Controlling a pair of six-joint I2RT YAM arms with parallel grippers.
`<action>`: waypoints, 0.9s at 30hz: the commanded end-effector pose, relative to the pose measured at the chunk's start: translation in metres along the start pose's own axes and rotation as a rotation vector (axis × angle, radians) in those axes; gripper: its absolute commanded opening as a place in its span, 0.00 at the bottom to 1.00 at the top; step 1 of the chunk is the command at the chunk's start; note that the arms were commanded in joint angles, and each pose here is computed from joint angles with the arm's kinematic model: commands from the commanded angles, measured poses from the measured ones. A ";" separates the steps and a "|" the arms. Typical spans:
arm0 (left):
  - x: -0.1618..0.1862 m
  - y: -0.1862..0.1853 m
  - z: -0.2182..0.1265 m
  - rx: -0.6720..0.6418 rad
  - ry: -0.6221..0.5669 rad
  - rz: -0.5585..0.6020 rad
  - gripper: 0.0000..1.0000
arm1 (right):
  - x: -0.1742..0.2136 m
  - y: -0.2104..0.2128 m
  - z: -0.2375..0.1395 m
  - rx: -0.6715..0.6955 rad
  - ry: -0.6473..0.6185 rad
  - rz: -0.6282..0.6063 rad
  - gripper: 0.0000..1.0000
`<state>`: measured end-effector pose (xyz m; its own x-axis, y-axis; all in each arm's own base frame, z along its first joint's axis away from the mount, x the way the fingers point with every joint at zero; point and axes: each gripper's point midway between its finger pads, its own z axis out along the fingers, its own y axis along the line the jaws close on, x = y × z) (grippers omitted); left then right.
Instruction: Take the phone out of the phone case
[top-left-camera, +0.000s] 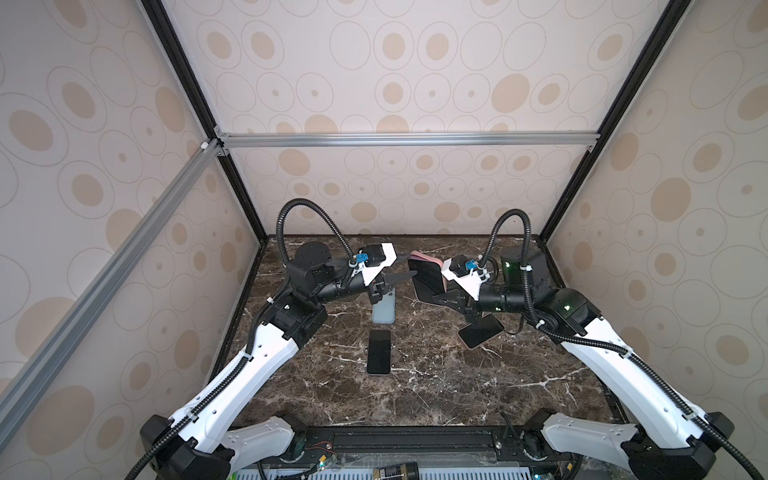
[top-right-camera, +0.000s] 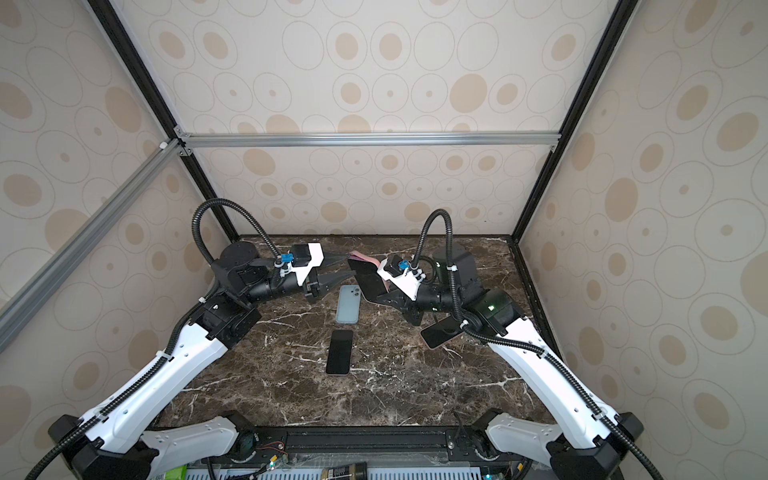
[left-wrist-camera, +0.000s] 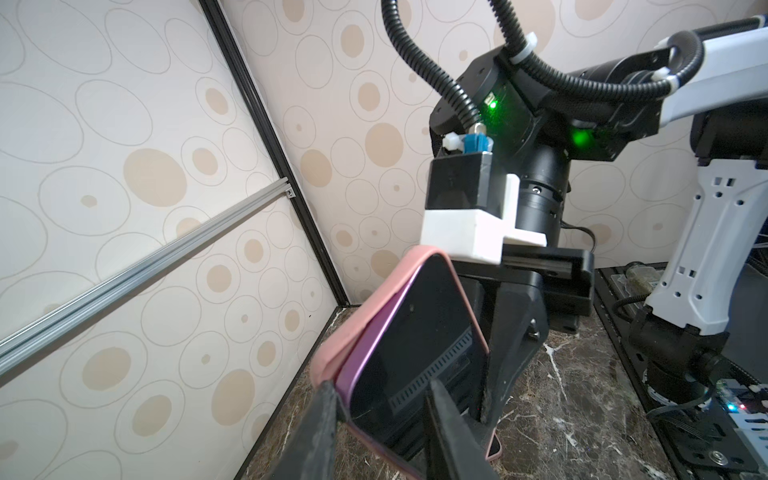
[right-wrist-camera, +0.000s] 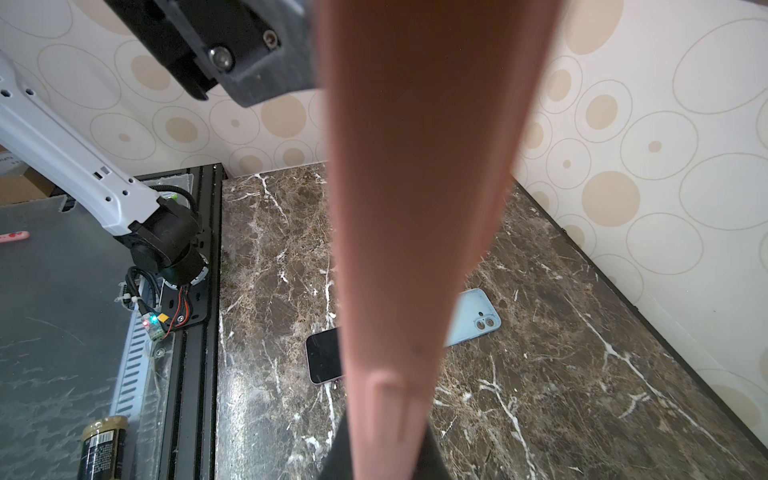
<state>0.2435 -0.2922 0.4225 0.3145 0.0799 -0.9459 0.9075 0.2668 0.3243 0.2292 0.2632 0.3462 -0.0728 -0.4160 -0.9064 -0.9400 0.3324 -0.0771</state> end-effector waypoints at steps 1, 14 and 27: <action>0.034 -0.078 0.015 0.391 0.052 -0.178 0.34 | -0.065 0.016 0.002 -0.057 -0.206 -0.226 0.00; 0.030 -0.091 0.011 0.500 0.054 -0.201 0.32 | -0.059 0.005 0.003 -0.005 -0.119 -0.291 0.00; 0.008 -0.096 0.001 0.538 -0.021 -0.177 0.31 | -0.079 0.020 -0.018 -0.188 -0.263 -0.236 0.00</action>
<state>0.2350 -0.2978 0.3965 0.2134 0.1258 -0.9688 0.9640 0.1340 0.2298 0.2236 0.2411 0.3267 -0.1313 -0.5396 -0.8316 -0.9489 0.3113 -0.0522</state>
